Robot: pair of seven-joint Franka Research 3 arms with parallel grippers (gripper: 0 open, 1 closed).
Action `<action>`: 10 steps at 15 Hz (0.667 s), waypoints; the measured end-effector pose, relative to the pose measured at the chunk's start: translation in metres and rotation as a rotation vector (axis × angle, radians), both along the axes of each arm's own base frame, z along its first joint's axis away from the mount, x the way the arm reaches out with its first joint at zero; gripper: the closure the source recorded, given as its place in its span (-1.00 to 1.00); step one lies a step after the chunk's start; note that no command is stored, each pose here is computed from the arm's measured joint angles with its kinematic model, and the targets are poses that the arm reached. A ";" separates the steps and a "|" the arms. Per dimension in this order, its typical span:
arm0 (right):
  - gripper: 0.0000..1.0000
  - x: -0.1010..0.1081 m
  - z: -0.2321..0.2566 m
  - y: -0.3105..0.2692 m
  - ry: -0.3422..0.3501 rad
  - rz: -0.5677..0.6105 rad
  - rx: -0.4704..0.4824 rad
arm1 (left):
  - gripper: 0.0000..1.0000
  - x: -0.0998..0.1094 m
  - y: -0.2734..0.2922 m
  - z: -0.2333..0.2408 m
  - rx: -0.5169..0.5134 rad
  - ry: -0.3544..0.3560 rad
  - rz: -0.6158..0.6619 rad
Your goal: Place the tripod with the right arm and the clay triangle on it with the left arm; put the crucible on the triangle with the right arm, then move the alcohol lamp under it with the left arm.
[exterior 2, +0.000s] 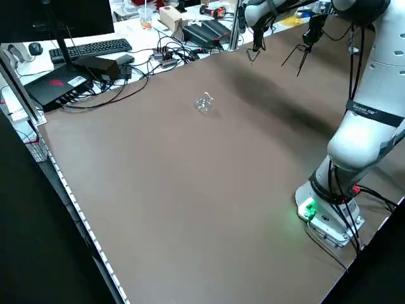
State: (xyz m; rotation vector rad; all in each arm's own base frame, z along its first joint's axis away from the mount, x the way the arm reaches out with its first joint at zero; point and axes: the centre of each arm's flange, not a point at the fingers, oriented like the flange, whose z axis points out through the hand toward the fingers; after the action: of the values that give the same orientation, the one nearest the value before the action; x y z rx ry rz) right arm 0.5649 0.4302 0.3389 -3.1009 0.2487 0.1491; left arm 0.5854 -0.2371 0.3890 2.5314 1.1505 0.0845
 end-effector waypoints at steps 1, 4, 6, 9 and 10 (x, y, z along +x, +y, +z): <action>0.83 -0.001 -0.005 0.009 -0.010 -0.008 0.007 | 0.74 0.001 -0.002 0.000 -0.002 0.000 -0.002; 0.83 -0.009 -0.022 0.032 -0.020 -0.008 0.012 | 0.74 0.004 -0.008 -0.002 -0.008 0.000 -0.008; 0.83 -0.012 -0.029 0.039 -0.020 -0.004 0.011 | 0.74 0.006 -0.009 -0.003 -0.011 0.001 -0.009; 0.83 -0.014 -0.033 0.042 -0.016 0.001 0.008 | 0.74 0.006 -0.011 -0.005 -0.012 0.005 -0.012; 0.83 -0.015 -0.035 0.043 -0.014 0.002 0.006 | 0.74 0.006 -0.012 -0.006 -0.012 0.005 -0.013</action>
State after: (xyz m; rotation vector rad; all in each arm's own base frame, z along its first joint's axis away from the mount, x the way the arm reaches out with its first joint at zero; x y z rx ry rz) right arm 0.5498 0.4730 0.3043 -3.0954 0.2439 0.1275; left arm 0.5914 -0.2487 0.3833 2.5300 1.1332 0.0680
